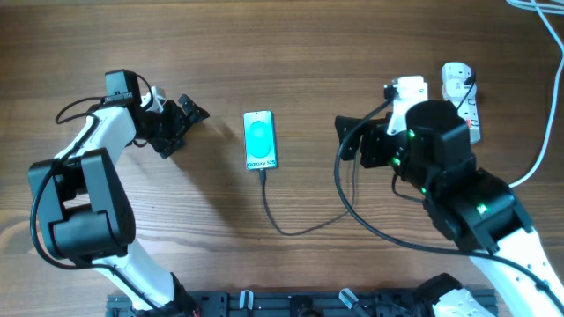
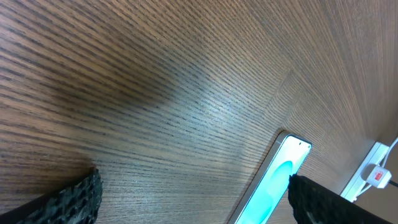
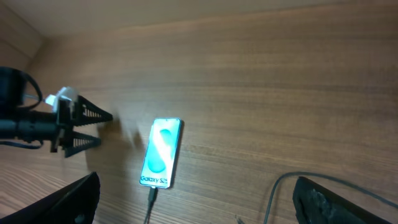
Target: Plug charger to phone and switch on socket
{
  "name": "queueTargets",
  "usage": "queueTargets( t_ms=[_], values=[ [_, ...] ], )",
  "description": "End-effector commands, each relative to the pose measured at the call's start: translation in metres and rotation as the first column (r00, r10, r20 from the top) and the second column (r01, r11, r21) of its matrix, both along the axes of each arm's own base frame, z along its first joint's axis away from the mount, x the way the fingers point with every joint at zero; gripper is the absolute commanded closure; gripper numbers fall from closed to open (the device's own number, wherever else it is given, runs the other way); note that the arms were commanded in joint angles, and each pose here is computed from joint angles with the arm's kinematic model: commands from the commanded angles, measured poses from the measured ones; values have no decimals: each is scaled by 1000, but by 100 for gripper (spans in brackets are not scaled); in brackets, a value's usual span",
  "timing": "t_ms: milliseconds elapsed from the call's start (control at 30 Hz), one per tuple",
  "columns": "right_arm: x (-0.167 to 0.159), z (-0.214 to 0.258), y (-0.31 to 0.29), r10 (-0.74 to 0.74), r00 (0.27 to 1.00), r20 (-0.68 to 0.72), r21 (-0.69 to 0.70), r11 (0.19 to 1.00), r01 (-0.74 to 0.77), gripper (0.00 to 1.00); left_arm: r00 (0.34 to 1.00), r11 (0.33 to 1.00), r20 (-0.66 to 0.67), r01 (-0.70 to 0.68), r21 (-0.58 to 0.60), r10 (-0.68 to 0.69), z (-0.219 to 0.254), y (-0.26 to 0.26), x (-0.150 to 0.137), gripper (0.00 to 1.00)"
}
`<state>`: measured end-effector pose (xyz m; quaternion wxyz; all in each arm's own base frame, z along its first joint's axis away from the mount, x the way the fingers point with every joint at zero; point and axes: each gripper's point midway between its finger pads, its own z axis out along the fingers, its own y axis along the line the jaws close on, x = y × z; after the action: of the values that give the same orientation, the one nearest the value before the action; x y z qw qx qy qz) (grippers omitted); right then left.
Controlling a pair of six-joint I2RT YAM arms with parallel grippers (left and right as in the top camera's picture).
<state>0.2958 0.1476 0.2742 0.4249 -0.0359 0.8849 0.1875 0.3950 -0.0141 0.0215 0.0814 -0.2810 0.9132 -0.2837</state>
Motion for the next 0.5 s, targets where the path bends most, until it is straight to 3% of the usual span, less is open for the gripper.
queueTargets(
  t_ms=[0, 267, 467],
  values=[
    [0, 0, -5, -28, 1000, 5, -1, 1000, 28, 0, 1000, 999, -16, -9, 32, 9, -5, 3, -2, 0],
    [-10, -23, -26, -92, 996, -9, -63, 994, 92, 0, 1000, 999, -16, -9, 32, 9, -5, 3, -2, 0],
    [-12, -61, -42, -121, 987, 103, -15, 992, 123, 0, 1000, 999, -16, -9, 32, 9, -5, 3, -2, 0]
  ],
)
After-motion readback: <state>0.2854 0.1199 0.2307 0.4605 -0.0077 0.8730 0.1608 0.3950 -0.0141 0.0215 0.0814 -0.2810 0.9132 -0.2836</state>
